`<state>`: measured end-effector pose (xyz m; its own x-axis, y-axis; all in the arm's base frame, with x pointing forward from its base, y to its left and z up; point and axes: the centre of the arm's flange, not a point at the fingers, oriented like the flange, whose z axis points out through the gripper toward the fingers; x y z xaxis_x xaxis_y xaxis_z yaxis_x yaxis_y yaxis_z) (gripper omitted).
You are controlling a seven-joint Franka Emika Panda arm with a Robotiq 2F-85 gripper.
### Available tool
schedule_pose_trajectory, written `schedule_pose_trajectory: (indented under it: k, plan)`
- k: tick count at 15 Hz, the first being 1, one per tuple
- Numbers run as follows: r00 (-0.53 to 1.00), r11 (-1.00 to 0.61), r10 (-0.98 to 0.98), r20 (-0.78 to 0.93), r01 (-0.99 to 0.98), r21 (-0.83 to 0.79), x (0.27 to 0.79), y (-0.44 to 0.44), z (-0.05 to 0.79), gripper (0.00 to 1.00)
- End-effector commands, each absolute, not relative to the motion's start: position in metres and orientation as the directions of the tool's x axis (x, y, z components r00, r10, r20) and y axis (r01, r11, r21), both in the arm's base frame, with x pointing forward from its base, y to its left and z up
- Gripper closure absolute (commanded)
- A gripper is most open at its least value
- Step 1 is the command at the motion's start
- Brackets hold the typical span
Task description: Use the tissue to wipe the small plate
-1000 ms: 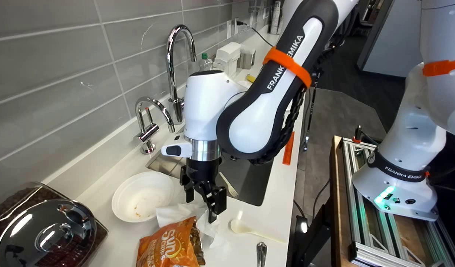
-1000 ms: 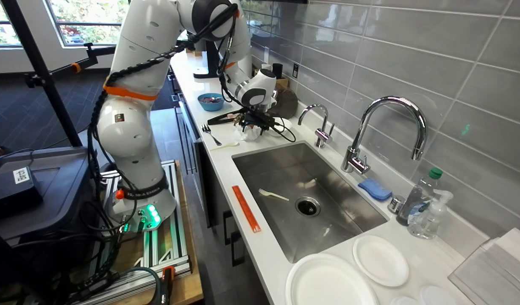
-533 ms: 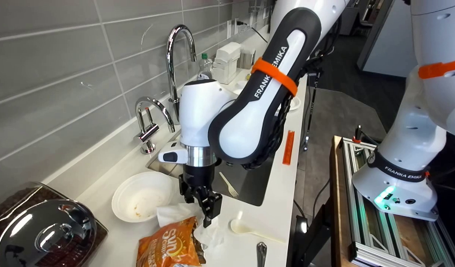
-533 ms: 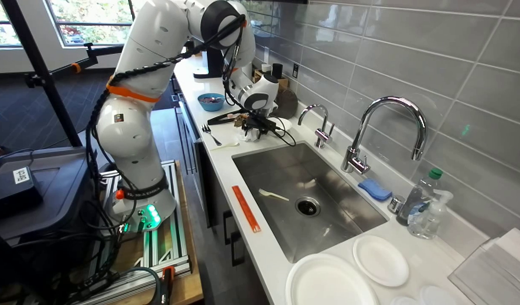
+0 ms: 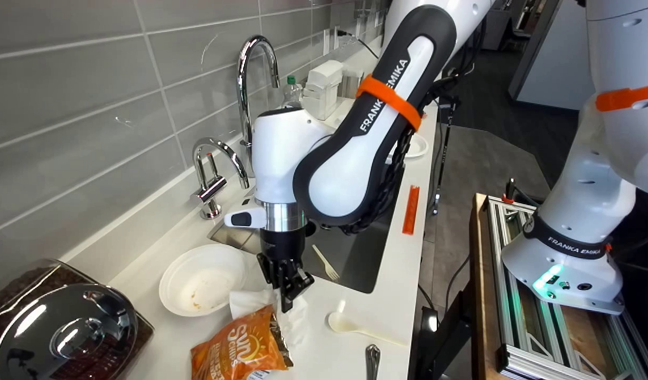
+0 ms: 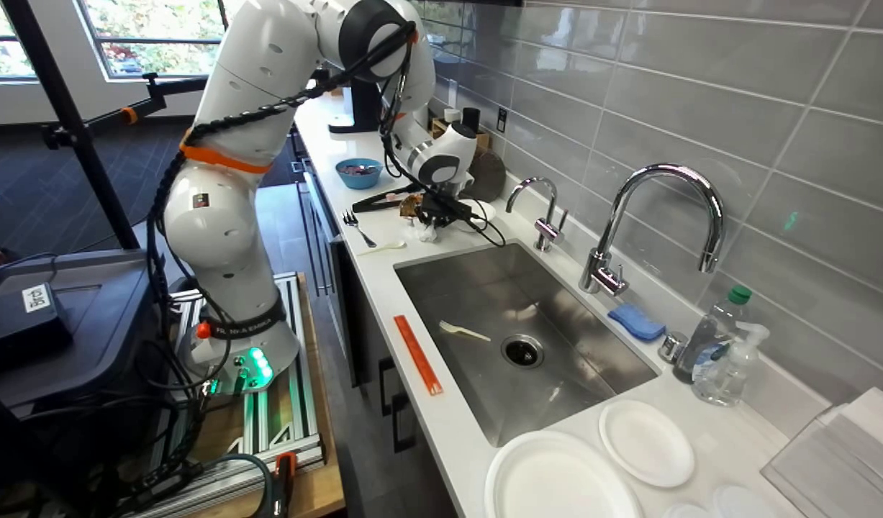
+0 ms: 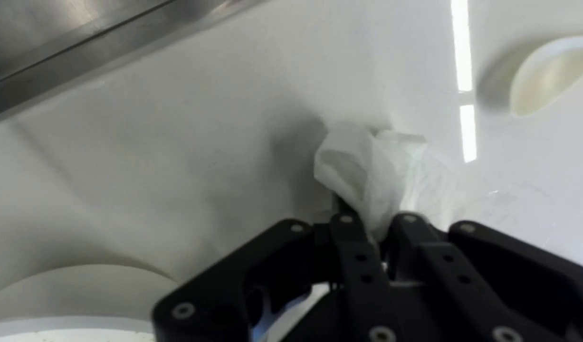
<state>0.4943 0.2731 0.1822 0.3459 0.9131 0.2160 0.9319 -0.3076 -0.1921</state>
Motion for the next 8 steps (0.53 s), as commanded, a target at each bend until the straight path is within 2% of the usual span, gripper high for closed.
schedule_pose_trajectory:
  k: [1, 8]
  plan:
    - [0.291, -0.255, 0.945, 0.152, 0.942, -0.219, 0.485, 0.267, 0.206, 1.0]
    - [0.255, -0.247, 0.967, -0.005, 0.931, -0.268, 0.475, 0.262, 0.249, 0.99]
